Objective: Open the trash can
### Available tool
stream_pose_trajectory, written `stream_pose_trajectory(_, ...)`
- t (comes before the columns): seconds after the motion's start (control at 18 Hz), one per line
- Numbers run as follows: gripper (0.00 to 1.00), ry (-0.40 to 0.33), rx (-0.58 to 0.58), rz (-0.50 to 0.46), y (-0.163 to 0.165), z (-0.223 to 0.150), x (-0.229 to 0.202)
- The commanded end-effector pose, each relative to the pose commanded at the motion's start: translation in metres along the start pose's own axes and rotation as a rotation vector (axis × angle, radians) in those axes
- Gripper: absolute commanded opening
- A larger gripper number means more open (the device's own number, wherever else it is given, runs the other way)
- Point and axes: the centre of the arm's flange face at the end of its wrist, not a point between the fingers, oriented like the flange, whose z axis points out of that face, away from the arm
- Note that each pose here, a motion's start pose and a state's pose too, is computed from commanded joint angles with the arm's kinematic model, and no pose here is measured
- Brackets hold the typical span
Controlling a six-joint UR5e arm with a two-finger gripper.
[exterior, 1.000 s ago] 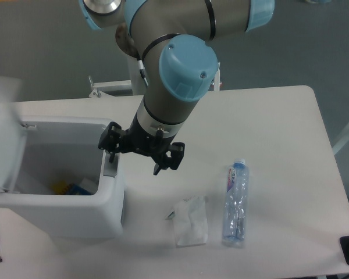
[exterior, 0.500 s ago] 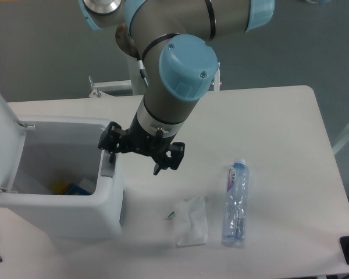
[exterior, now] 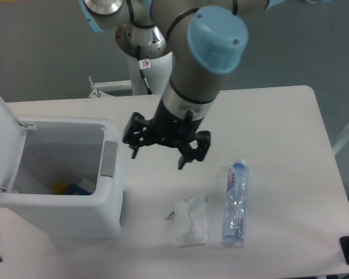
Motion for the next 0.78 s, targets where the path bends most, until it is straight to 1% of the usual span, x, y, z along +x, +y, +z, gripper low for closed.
stream_pose_trajectory(0.11, 1.00, -0.010, 0.008, 0.028, 0.004, 0.001, -0.027)
stream_pose_trajectory(0.33, 1.00, -0.022, 0.003, 0.128, 0.016, 0.003, -0.081)
stream_pose_trajectory(0.5, 1.00, -0.037, -0.010, 0.232, 0.024, 0.018, -0.125)
stream_pose_trajectory(0.61, 1.00, -0.087, -0.058, 0.311, 0.029, 0.047, -0.155)
stream_pose_trajectory(0.72, 1.00, -0.145, -0.136, 0.348, 0.036, 0.068, -0.181)
stream_pose_trajectory(0.78, 1.00, -0.159, -0.175, 0.364, 0.039, 0.076, -0.189)
